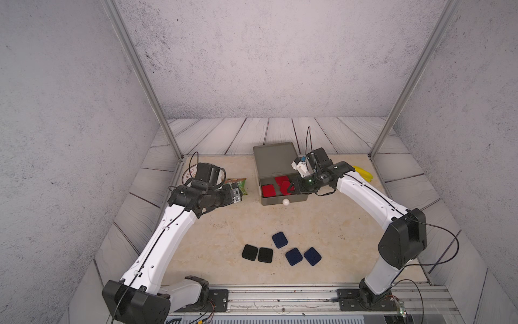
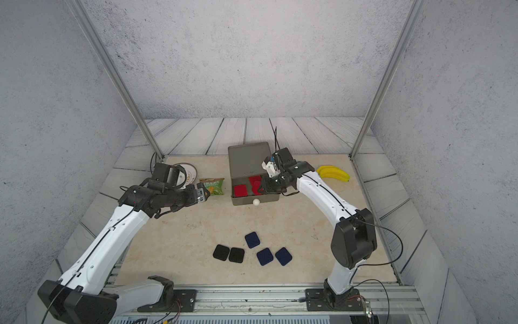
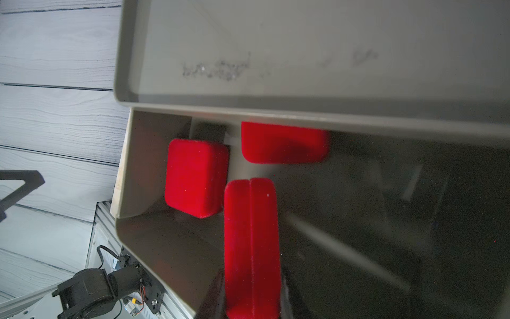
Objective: Place the brooch boxes into the drawer by color
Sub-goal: Place the brooch box in the drawer.
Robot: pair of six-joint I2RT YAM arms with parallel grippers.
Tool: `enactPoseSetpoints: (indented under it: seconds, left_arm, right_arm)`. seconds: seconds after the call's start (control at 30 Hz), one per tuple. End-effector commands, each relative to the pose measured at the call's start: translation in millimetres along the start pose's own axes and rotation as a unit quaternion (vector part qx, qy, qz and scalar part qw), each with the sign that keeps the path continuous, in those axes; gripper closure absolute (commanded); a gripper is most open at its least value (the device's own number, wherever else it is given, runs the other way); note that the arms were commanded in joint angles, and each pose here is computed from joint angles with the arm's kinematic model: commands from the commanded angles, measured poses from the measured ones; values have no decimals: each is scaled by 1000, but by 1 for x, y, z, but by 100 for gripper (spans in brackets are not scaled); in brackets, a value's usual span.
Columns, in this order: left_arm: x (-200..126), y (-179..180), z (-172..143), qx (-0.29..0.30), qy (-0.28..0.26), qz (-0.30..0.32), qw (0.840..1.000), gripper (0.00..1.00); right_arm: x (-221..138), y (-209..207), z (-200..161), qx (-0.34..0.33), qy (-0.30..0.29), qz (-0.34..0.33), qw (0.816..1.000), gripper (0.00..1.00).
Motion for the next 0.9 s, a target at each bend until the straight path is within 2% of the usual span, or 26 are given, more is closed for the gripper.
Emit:
enactPoseSetpoints:
  seconds: [0.0, 0.1, 0.4, 0.63, 0.87]
  left_arm:
    - [-4, 4, -2, 9, -2, 5, 1000, 2]
    - [-4, 4, -2, 9, -1, 6, 1000, 2]
    - [-7, 2, -1, 6, -4, -1, 1000, 1]
    - [-8, 1, 1, 7, -6, -1, 1000, 2]
    - [-9, 3, 5, 11, -13, 5, 1000, 2]
  right_arm:
    - [-3, -4, -6, -1, 21, -19, 1000, 62]
    - [-7, -8, -5, -14, 19, -37, 999, 54]
    - [-27, -12, 10, -53, 7, -76, 996, 43]
    - [-50, -5, 15, -75, -22, -94, 992, 41]
    - [-70, 34, -11, -105, -72, -50, 991, 43]
Point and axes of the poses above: each gripper's point midway between its finger pads, its own x axis out along the fingers, its own y axis along the line the jaws close on, z = x × y, the point moved 2 cm from there along -x, back along the fingers, and after that the axes turned 13 degrees about -x, right-handed, at the moved point
